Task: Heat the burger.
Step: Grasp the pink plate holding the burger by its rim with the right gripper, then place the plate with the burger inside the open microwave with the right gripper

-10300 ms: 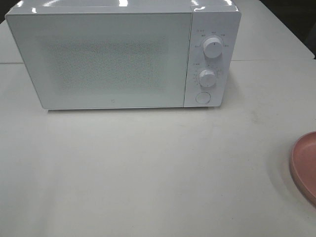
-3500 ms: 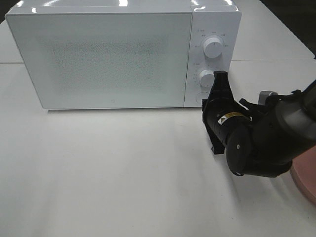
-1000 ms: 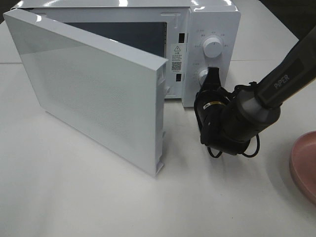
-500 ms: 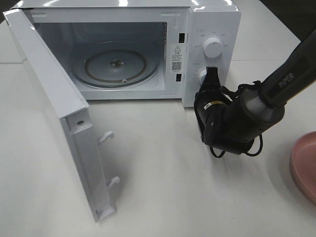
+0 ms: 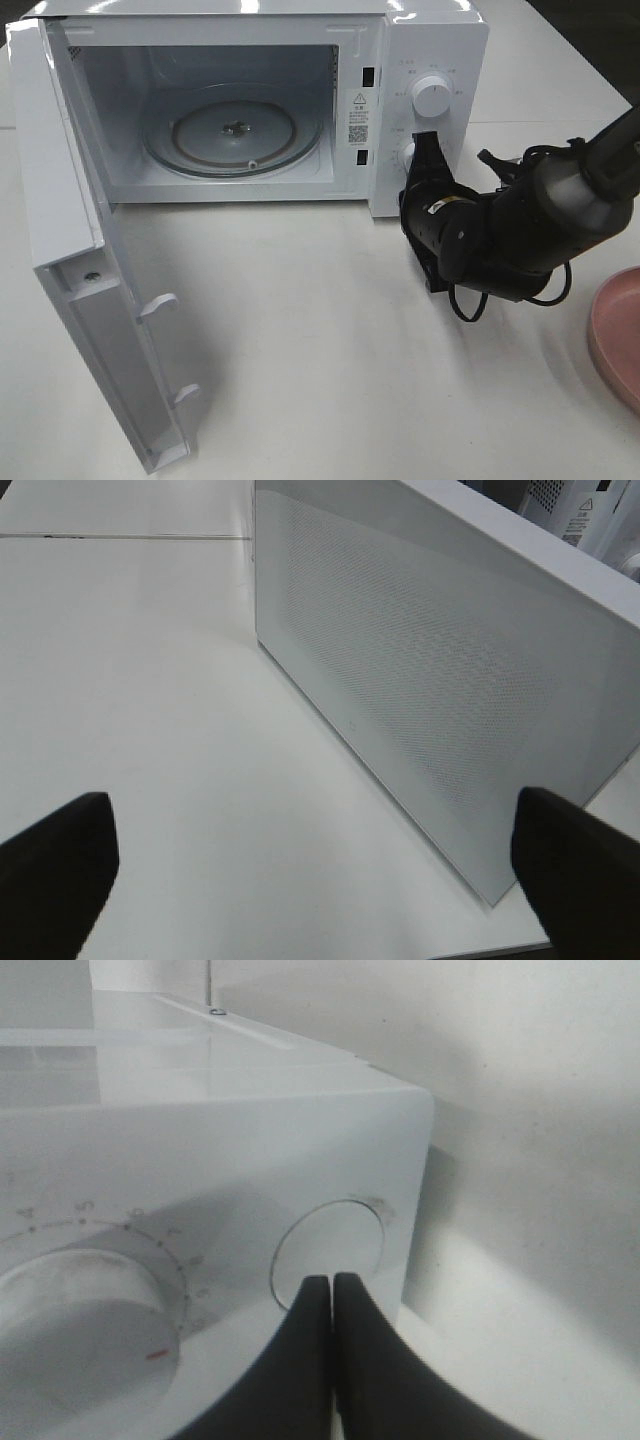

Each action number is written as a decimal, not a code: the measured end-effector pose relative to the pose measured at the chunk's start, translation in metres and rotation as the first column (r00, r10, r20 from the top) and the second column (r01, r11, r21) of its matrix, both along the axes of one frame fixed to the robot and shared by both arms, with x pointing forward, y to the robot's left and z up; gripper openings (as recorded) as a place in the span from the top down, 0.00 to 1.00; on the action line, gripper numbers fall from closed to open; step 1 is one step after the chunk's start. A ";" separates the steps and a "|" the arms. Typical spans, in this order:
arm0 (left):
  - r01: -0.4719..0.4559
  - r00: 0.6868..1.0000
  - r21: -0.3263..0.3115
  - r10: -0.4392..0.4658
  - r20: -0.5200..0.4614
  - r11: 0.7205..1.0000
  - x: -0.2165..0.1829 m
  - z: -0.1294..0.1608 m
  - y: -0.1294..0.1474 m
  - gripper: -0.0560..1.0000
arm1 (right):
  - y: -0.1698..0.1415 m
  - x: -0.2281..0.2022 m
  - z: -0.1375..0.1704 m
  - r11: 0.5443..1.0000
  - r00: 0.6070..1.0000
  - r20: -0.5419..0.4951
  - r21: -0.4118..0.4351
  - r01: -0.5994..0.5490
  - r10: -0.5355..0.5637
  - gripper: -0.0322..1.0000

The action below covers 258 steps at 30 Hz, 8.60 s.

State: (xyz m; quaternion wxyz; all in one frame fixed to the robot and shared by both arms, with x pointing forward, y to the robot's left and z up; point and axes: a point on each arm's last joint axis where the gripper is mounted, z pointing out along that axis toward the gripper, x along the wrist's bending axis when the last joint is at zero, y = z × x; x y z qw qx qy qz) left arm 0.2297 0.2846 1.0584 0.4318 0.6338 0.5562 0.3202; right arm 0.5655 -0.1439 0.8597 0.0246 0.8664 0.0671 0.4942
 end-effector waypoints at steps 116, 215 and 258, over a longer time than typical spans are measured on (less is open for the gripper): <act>0.000 1.000 0.000 0.000 0.000 1.000 0.000 0.000 0.000 0.01 | -0.134 -0.081 0.038 0.041 0.111 -0.895 -0.104 -0.994 0.432 0.10; 0.000 1.000 0.000 0.000 0.000 1.000 0.000 0.000 0.000 0.01 | -0.099 -0.097 0.046 -0.075 0.064 -0.981 -0.079 -0.994 0.183 0.94; 0.000 1.000 0.000 0.000 0.000 1.000 0.000 0.000 0.000 0.01 | -0.025 -0.160 0.082 -0.478 0.084 -0.996 -0.090 -0.873 0.033 0.93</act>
